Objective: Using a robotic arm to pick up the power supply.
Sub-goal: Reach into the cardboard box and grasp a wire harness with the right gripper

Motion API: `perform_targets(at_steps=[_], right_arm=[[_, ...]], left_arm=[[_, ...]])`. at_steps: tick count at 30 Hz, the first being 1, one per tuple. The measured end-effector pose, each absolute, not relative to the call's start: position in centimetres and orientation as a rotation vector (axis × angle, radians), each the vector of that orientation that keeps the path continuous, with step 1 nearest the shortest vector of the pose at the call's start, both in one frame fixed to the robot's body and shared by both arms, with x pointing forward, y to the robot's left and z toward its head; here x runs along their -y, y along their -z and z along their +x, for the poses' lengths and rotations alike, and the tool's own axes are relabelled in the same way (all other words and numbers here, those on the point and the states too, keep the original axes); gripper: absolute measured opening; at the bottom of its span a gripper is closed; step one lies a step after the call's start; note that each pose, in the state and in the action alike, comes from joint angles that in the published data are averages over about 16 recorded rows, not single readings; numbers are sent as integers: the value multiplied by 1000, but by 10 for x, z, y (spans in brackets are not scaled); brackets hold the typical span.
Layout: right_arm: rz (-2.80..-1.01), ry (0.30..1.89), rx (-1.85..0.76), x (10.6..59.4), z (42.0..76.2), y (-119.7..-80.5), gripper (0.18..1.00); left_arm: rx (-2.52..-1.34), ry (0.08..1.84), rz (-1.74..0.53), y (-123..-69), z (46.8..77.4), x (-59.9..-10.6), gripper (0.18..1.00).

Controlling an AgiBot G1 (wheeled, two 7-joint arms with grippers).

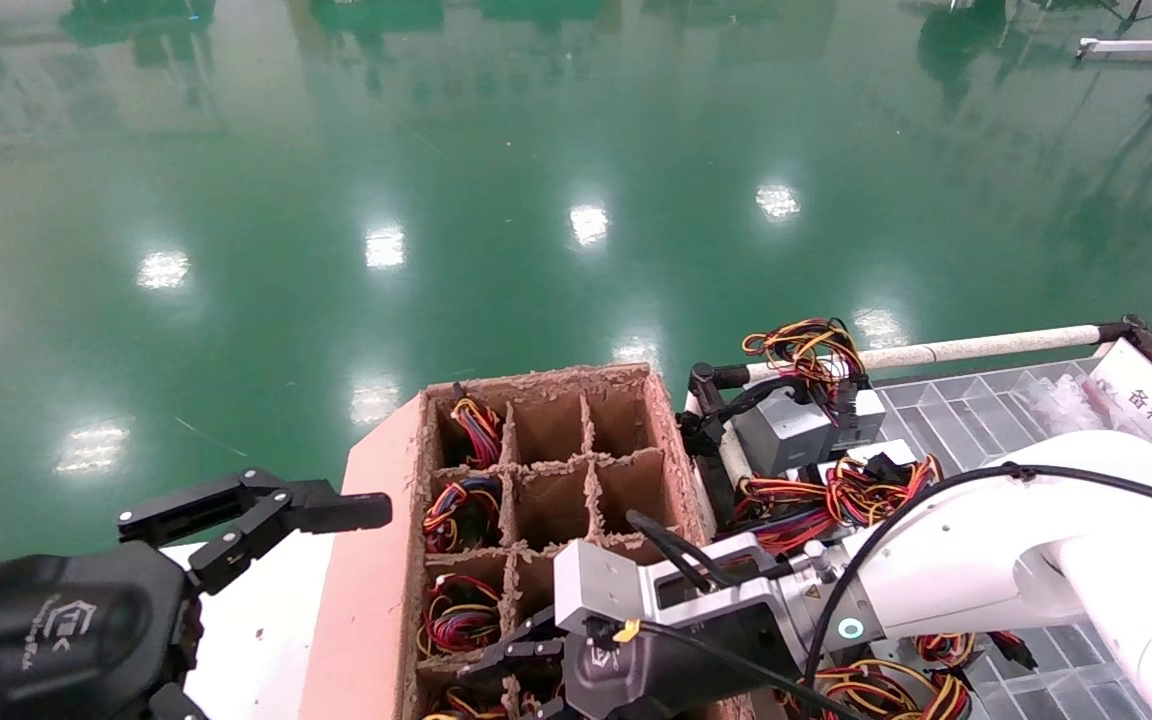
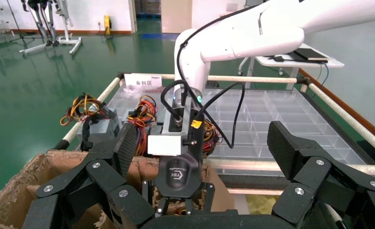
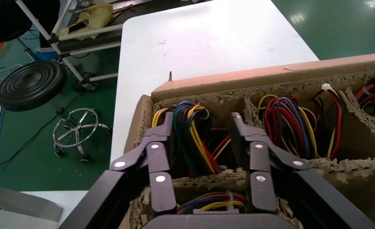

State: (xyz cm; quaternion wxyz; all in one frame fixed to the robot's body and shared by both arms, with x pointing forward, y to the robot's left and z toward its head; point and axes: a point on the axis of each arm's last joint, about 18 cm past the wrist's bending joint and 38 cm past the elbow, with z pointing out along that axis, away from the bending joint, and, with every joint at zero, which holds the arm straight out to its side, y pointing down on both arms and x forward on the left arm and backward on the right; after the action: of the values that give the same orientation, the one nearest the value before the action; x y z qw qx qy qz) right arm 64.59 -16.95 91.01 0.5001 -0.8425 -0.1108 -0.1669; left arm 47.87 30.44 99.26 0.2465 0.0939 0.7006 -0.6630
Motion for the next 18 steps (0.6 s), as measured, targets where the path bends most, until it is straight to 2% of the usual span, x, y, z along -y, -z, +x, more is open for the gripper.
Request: perform_targets(at_steps=[10, 18], right_arm=[[-2032, 404, 250, 174, 647, -907, 352], [-1991, 406, 239, 181, 644, -909, 252]], left_arm=[[-1911, 1808, 256, -993, 479, -304, 1001], [-1911, 1808, 256, -993, 479, -304, 1001]])
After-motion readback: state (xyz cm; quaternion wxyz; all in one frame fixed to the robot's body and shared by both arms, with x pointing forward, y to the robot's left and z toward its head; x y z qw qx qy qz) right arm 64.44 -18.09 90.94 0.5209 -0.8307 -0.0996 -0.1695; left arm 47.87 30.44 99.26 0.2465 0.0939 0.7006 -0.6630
